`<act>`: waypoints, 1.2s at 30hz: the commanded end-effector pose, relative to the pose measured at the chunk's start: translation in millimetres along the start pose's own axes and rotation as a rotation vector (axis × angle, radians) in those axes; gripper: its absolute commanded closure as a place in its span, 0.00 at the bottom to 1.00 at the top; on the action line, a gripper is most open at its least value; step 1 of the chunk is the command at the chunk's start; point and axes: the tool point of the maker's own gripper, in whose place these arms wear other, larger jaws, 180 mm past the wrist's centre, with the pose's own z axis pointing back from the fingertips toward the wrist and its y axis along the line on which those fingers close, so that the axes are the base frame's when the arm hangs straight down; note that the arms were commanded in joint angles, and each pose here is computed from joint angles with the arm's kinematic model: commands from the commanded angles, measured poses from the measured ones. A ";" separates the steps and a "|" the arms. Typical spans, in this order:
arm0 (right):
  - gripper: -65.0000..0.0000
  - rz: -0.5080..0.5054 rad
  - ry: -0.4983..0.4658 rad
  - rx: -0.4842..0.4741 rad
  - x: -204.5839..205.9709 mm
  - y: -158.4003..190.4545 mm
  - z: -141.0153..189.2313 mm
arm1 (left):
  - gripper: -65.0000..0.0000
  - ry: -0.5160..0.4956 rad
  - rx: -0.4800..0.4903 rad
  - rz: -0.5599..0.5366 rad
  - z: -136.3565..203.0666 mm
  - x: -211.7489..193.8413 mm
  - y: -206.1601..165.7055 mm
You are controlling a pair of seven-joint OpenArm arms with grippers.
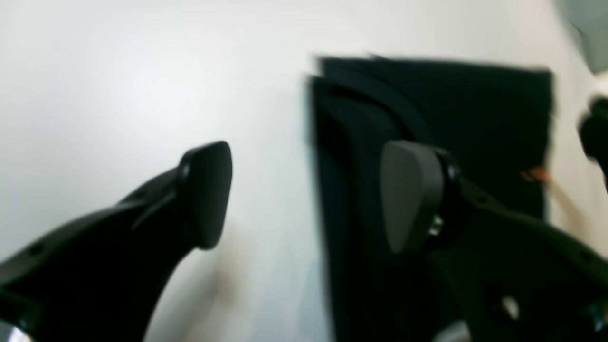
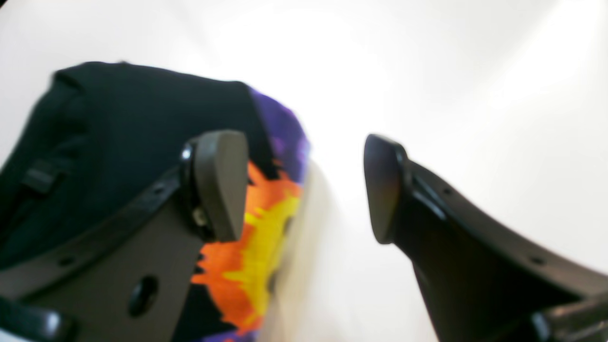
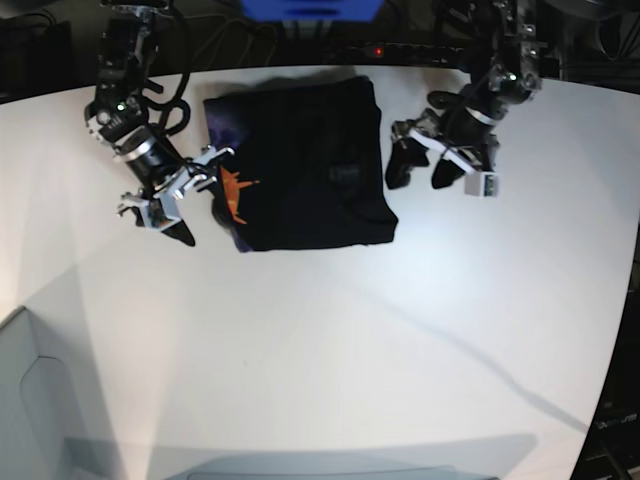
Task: Fold the T-shirt properly
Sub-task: 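Grip the stack sides with both grippers and square the folded shirt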
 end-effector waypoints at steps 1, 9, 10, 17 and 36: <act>0.40 0.009 -0.052 0.005 13.4 -1.8 2.6 | 0.27 0.005 -0.014 -0.003 -4.1 -1.3 -2.6; 0.40 0.007 -0.037 -0.033 8.9 -14.6 8.6 | 0.27 0.152 -0.055 0.047 -38.0 -49.9 -9.0; 0.40 0.007 -0.026 -0.038 6.9 -16.2 9.2 | 0.27 0.163 -0.064 0.045 -41.0 -52.7 -11.9; 0.40 0.007 0.029 -0.054 -2.0 -22.2 10.5 | 0.30 0.179 -0.100 0.032 -48.0 -56.1 -24.7; 0.96 -0.012 -0.083 0.033 36.7 13.3 -20.5 | 1.00 0.233 -0.053 0.056 -60.5 -71.8 -3.3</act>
